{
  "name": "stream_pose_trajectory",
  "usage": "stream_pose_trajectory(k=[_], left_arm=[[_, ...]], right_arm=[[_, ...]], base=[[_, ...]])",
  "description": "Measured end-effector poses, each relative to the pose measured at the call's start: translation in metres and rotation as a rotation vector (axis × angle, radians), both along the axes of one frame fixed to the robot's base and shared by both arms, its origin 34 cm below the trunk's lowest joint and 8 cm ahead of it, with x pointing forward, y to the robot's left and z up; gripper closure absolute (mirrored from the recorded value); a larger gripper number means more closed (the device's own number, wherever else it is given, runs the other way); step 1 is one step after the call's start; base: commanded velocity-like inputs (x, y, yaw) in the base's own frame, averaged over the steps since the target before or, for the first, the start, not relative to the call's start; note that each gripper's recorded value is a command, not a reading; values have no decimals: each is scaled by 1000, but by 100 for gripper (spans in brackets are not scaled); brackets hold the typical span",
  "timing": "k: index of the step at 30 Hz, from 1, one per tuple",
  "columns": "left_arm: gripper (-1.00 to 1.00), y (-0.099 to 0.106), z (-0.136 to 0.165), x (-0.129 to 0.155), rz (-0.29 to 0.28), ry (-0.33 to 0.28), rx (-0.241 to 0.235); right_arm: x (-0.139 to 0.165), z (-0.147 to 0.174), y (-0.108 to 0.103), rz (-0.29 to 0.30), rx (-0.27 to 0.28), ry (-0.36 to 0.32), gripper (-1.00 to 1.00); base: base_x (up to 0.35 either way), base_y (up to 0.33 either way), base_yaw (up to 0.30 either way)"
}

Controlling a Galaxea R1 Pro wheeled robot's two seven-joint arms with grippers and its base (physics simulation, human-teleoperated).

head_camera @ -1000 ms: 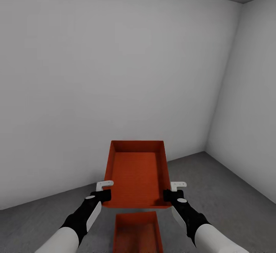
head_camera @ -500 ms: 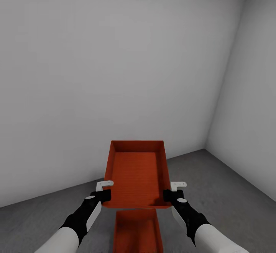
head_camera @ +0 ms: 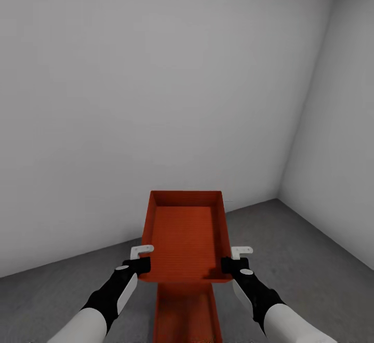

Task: Move the two storage containers from the living room to the garage. In the garage, place one container on the floor and stack the other container on top of it (either order is fine).

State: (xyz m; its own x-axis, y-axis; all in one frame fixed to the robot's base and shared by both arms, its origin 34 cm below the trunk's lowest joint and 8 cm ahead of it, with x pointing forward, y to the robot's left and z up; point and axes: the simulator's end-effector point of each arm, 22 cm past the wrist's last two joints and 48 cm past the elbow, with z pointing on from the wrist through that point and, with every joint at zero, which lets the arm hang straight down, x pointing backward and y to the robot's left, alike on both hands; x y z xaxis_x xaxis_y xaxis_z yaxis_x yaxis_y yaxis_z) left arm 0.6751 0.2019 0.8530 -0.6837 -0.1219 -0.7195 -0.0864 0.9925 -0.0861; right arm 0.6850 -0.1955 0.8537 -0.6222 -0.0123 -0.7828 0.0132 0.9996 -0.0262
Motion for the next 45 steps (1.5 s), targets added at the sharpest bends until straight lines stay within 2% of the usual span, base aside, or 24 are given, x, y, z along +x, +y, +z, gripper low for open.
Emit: stream_pose_trajectory(k=[45], left_arm=[[100, 0, -38, -11, 0, 68, 0]], right_arm=[[-11, -38, 0, 1, -1, 68, 100]], base=[[0, 0, 0]])
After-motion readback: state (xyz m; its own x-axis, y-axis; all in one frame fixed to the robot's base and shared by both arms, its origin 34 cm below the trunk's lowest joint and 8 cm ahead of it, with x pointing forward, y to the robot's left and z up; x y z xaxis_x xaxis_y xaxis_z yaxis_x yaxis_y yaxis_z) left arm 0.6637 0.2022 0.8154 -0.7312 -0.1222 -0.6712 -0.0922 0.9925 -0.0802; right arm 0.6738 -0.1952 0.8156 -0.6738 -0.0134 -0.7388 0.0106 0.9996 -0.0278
